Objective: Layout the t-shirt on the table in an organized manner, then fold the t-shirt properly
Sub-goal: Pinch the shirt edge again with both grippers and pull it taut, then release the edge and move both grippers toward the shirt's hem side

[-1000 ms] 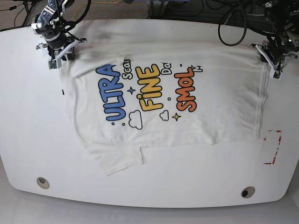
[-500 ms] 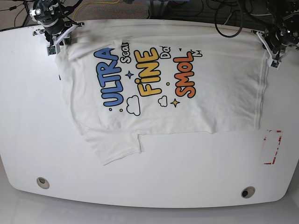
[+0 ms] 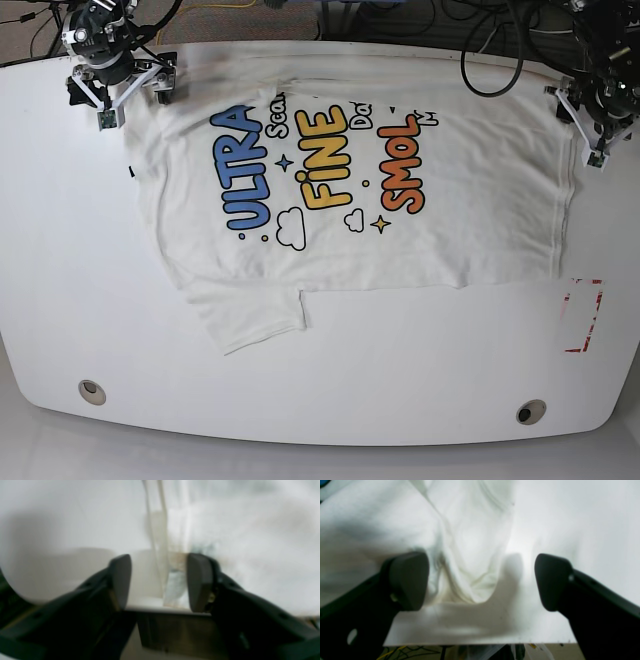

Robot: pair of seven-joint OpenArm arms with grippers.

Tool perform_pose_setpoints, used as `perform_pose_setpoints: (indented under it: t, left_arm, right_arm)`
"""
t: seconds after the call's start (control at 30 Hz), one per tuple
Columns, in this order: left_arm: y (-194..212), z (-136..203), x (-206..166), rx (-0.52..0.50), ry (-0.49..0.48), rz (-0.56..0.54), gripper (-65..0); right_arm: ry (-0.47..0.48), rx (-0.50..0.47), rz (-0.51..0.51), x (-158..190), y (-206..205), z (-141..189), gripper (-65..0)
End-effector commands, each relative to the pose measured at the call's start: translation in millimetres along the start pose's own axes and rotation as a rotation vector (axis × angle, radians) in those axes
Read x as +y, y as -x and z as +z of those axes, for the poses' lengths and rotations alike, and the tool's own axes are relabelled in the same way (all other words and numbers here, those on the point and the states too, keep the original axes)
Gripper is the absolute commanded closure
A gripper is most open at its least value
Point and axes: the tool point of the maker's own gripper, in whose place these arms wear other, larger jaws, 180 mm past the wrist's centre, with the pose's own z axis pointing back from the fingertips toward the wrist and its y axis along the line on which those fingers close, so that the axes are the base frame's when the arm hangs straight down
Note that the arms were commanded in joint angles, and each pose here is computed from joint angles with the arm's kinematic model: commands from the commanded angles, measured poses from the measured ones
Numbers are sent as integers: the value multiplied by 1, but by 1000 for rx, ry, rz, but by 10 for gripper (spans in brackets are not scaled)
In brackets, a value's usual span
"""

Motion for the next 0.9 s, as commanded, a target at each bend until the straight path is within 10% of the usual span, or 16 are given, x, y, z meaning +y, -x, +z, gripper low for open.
perform_pose_setpoints:
  t: [0.0,0.87]
  left_arm:
    - [-10,6,8,0,-29,-20,-351]
    - [-80,41,34,-150,-143,-24,-353]
  right_arm:
    - [20,-46,19,-6,-16,5,-650]
    - [83,-261,35,-17,-127,10,-650]
